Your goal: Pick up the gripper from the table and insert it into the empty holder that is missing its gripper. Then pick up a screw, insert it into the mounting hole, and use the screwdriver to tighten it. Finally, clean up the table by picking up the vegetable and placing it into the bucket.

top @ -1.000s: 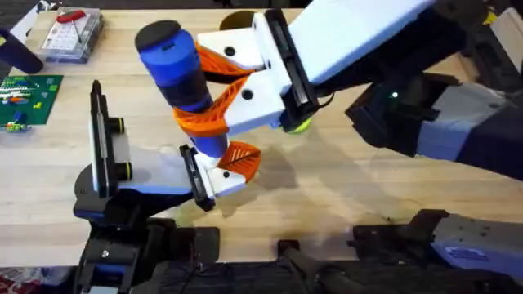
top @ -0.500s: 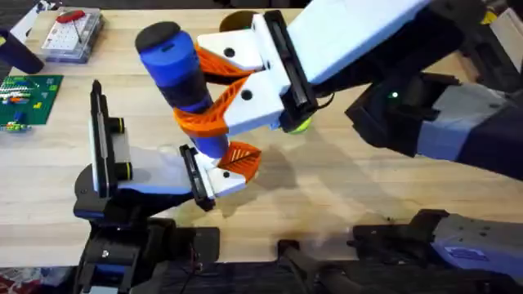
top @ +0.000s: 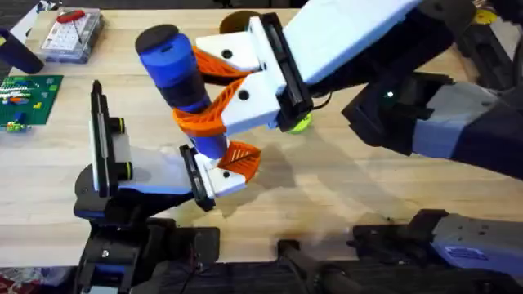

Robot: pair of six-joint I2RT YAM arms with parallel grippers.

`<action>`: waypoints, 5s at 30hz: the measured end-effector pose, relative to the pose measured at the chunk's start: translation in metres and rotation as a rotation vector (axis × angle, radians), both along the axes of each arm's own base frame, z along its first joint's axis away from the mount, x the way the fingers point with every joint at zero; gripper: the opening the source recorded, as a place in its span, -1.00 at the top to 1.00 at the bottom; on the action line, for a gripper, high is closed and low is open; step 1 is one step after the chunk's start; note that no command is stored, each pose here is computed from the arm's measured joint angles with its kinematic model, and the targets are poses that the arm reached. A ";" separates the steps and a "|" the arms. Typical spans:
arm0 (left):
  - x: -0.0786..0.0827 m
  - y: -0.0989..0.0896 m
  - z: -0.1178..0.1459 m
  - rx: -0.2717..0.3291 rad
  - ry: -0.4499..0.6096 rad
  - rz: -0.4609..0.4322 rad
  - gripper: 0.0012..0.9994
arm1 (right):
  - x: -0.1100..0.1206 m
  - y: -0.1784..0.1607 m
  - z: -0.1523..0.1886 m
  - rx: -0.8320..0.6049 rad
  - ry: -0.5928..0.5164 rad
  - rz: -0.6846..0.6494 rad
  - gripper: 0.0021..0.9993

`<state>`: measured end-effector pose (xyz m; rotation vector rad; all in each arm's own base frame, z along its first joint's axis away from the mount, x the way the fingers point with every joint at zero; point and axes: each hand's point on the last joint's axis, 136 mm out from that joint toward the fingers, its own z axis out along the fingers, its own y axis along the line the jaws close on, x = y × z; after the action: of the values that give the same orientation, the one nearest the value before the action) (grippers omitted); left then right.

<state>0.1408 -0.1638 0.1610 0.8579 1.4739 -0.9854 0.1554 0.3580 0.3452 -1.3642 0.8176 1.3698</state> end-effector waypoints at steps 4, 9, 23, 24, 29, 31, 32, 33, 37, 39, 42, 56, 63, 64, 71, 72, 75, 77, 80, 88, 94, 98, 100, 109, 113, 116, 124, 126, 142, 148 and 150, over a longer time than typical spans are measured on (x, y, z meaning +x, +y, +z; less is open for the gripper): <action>0.000 0.000 0.000 0.000 0.000 0.000 0.98 | 0.000 0.000 0.000 0.001 -0.002 -0.001 0.90; 0.000 0.000 0.000 0.000 -0.001 -0.001 0.97 | 0.000 0.000 0.000 0.000 -0.002 -0.001 0.90; 0.000 0.000 0.000 0.000 -0.001 -0.001 0.98 | 0.000 0.000 0.000 0.000 -0.002 0.000 0.90; 0.000 0.000 0.000 0.000 -0.001 0.000 0.98 | 0.000 0.000 0.001 0.005 -0.004 0.000 0.90; 0.000 0.000 0.000 0.000 -0.001 0.000 0.98 | 0.002 0.000 0.022 0.041 0.003 -0.003 0.90; 0.000 0.000 0.000 0.000 -0.001 0.000 0.98 | 0.008 0.004 0.037 0.013 0.043 -0.007 0.90; 0.000 0.000 0.000 0.000 -0.001 0.000 0.98 | 0.012 0.005 0.046 -0.001 0.061 -0.012 0.90; 0.000 0.000 0.000 0.000 -0.001 0.000 0.98 | 0.016 0.006 0.056 -0.015 0.071 -0.019 0.90; 0.000 0.000 0.000 0.000 -0.001 0.001 0.98 | 0.026 0.004 0.092 -0.071 0.072 -0.065 0.90; 0.000 0.000 0.000 0.000 -0.001 0.002 0.98 | 0.028 0.002 0.099 -0.102 0.062 -0.090 0.90; 0.000 0.000 0.000 0.000 -0.001 0.002 0.98 | 0.037 -0.003 0.095 -0.158 0.054 -0.158 0.90; 0.000 0.000 0.000 0.000 -0.001 0.003 0.98 | 0.208 -0.121 -0.024 -0.600 -0.018 -0.831 0.90; 0.000 0.000 0.000 0.000 -0.001 0.003 0.98 | 0.281 -0.173 -0.115 -0.891 -0.024 -1.038 0.90; 0.000 0.000 0.000 0.000 -0.001 0.003 0.98 | 0.287 -0.179 -0.130 -0.938 -0.016 -1.057 0.90; 0.000 0.000 0.000 0.000 -0.001 0.003 0.98 | 0.306 -0.235 -0.220 -1.345 -0.045 -1.154 0.90; 0.000 0.000 0.000 0.000 -0.001 0.003 0.98 | 0.304 -0.242 -0.229 -1.401 -0.058 -1.142 0.90; 0.000 0.000 0.000 0.000 -0.001 0.003 0.98 | 0.301 -0.255 -0.243 -1.496 -0.089 -1.120 0.90; 0.000 0.000 0.000 0.000 -0.001 0.003 0.98 | 0.301 -0.261 -0.244 -1.523 -0.115 -1.113 0.90; 0.000 0.000 0.000 0.000 -0.001 0.002 0.98 | 0.297 -0.269 -0.248 -1.572 -0.152 -1.073 0.90; 0.000 0.000 0.000 0.000 -0.001 0.003 0.98 | 0.261 -0.294 -0.293 -1.656 -0.105 -0.902 0.90; 0.000 0.000 0.000 0.000 -0.001 0.003 0.98 | 0.247 -0.305 -0.309 -1.695 -0.134 -0.808 0.90; 0.000 0.000 0.000 0.000 -0.001 0.003 0.98 | 0.248 -0.302 -0.308 -1.687 -0.161 -0.790 0.90; 0.000 0.000 0.000 0.000 -0.001 0.003 0.98 | 0.248 -0.301 -0.308 -1.686 -0.169 -0.783 0.90; 0.000 0.000 0.000 -0.001 0.002 0.003 -0.94 | 0.250 -0.298 -0.299 -1.671 -0.193 -0.796 -0.65; 0.001 0.000 0.006 -0.006 -0.034 0.003 -0.97 | 0.249 -0.288 -0.281 -1.641 -0.210 -0.829 -0.99; 0.005 0.002 0.017 -0.031 -0.059 0.030 -0.97 | 0.249 -0.277 -0.255 -1.586 -0.218 -0.902 -0.99; 0.031 0.023 0.025 -0.056 0.029 0.226 -0.97 | 0.234 -0.258 -0.142 -1.292 -0.166 -1.226 -0.99; 0.037 0.032 0.038 -0.046 0.052 0.295 -0.97 | 0.224 -0.257 -0.111 -1.194 -0.140 -1.304 -0.99; 0.109 0.108 0.068 0.272 0.524 0.736 -0.97 | 0.097 -0.259 0.006 -0.749 0.015 -1.439 -0.99; 0.132 0.132 0.033 0.395 0.680 0.833 -0.97 | 0.053 -0.280 -0.013 -0.820 0.105 -1.426 -0.99; 0.137 0.138 0.018 0.433 0.727 0.856 -0.97 | 0.043 -0.284 -0.022 -0.860 0.132 -1.415 -0.99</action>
<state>0.2775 -0.0259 0.1790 0.0481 2.4353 -0.3078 0.1984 0.0737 0.3235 -0.8009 2.0410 -0.0682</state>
